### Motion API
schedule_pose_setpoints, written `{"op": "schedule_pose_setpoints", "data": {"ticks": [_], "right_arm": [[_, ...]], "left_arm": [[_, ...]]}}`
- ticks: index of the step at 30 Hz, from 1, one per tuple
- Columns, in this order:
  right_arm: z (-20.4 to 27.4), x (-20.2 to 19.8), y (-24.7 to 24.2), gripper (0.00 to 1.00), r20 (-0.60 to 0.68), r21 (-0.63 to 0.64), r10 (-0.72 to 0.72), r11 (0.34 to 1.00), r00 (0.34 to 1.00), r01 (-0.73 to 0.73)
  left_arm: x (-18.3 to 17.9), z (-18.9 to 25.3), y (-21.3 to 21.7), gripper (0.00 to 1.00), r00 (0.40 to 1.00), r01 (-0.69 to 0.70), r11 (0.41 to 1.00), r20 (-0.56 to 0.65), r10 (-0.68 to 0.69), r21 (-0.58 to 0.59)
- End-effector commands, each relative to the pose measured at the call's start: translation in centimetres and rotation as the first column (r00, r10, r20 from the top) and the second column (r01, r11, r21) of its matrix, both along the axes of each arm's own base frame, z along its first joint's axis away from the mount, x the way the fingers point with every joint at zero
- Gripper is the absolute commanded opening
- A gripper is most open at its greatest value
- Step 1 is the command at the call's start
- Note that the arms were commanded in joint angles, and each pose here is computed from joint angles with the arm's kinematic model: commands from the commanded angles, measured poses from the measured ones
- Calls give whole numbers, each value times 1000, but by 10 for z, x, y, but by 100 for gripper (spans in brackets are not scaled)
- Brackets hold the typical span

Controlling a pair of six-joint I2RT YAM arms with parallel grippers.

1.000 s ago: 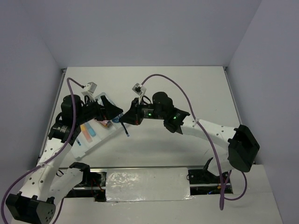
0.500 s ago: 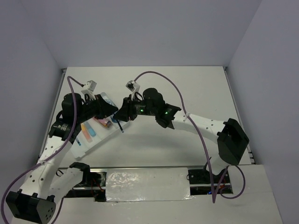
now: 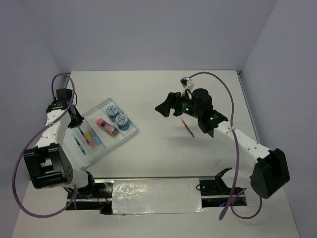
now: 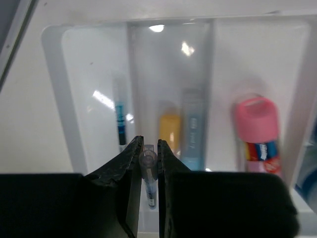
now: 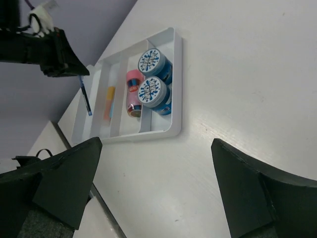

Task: Sort the stationery into containers
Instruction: Place the pen in the storage box, then pick up the pen from the center of the board.

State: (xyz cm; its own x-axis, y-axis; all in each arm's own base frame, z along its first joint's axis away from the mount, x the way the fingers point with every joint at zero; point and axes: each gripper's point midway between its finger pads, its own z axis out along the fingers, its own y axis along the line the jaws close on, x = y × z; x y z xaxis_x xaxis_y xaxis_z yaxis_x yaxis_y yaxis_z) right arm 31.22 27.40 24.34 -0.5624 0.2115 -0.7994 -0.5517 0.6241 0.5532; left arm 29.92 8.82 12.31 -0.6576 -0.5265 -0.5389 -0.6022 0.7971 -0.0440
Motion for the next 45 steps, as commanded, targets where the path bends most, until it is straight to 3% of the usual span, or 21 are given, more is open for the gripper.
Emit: {"op": "schedule_pose_setpoints", "data": {"ticks": [1,10,14,23,26,27,29,30,32,36,40,45], "right_arm": [[16,-9,-21,100,106,-82,-22,996,994,31],[3,-20,-32,100,100,-113,-13,993,995,24],[-4,-19,-29,100,76,-113,-5,993,997,14],[-13,-18,-25,100,39,-120,11,993,999,-6],[-15,-18,-26,100,36,-134,10,991,999,-5],[-15,-16,-27,100,40,-141,2,990,999,4],[-15,-14,-29,100,44,-163,-1,987,999,8],[-15,-13,-31,100,44,-175,-13,984,999,20],[-17,-8,-36,100,40,-211,-34,977,999,42],[-35,6,-47,100,-14,-311,-92,947,996,84],[-95,32,-87,100,-150,-499,-251,854,956,146],[-144,46,-130,95,-227,-641,-364,754,903,143]], "left_arm": [[-21,-10,29,0,989,-87,991,-113,98,98],[-40,-20,57,6,967,-200,972,-134,216,122],[-51,-14,67,6,953,-242,952,-137,270,190],[-55,-15,74,13,943,-267,942,-148,300,203],[-55,-18,73,22,943,-268,943,-149,299,197],[-55,-19,74,38,940,-274,941,-153,306,197],[-57,-21,74,53,938,-275,942,-163,307,192],[-56,-22,74,71,938,-278,943,-162,308,186],[-56,-23,73,83,939,-281,946,-155,306,164],[-57,-19,73,98,939,-295,943,-137,316,155],[-54,9,67,98,954,-295,944,-6,299,144],[-40,46,34,99,977,-179,967,151,152,181]]}}
